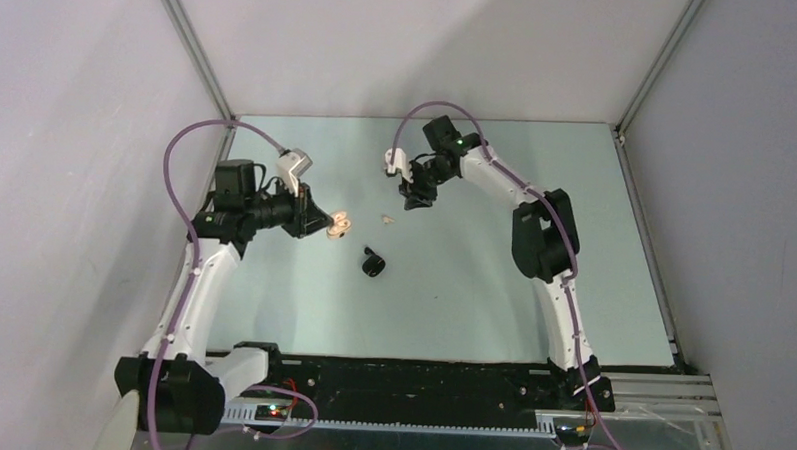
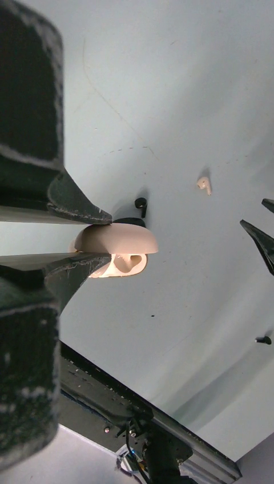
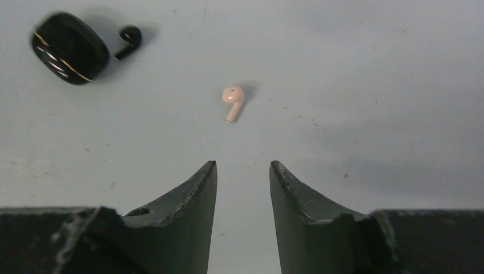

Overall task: Insert the wireless bluetooth earbuds into the charging case
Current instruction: Move the earbud to the center of the board.

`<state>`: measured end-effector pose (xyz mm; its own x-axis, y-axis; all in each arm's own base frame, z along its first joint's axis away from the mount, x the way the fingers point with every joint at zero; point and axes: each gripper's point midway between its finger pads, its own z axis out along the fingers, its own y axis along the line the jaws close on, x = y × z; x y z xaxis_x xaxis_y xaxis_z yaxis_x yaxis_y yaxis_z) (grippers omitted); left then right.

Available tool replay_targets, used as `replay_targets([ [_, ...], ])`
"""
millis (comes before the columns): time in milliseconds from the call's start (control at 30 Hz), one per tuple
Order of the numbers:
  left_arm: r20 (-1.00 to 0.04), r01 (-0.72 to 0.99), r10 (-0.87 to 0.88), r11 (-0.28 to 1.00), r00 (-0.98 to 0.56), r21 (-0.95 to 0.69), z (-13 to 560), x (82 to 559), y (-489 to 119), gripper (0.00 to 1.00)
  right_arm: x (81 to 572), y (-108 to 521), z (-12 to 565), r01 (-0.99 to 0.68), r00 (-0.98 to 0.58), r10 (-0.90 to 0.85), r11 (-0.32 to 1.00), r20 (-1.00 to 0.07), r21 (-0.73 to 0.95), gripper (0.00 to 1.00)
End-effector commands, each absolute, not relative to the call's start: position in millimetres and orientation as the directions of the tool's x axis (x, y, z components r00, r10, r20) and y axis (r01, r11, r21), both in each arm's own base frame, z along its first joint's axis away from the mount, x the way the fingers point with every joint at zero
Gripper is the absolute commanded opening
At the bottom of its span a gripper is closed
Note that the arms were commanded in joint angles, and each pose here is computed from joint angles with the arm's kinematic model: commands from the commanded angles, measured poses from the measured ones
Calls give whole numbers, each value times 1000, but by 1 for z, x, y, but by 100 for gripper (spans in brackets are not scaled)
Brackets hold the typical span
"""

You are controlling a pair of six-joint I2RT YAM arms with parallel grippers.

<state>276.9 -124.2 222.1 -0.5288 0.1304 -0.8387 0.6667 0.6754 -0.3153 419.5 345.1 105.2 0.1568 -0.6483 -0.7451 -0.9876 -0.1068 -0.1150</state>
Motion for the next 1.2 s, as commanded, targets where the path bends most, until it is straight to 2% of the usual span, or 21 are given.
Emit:
replay_targets([
  [0,-849,650,112,696,-517,-305,229,267,-120,0,441,358,100,-931,361,-661,-216,-658,-295,44],
  [200,-847,643,105,702,-520,-307,229,256,-120,0,447,377,66,-925,377,-683,-246,-626,-288,46],
  [633,-845,614,84,726,-528,-312,226,253,-111,0,420,402,45,-914,404,-668,-323,-625,-246,46],
  [1000,-842,608,82,729,-533,-314,222,251,-109,0,409,404,31,-902,426,-677,-368,-600,-225,39],
  [1167,-843,612,84,727,-531,-313,222,250,-109,0,407,398,25,-906,417,-703,-370,-576,-204,33],
])
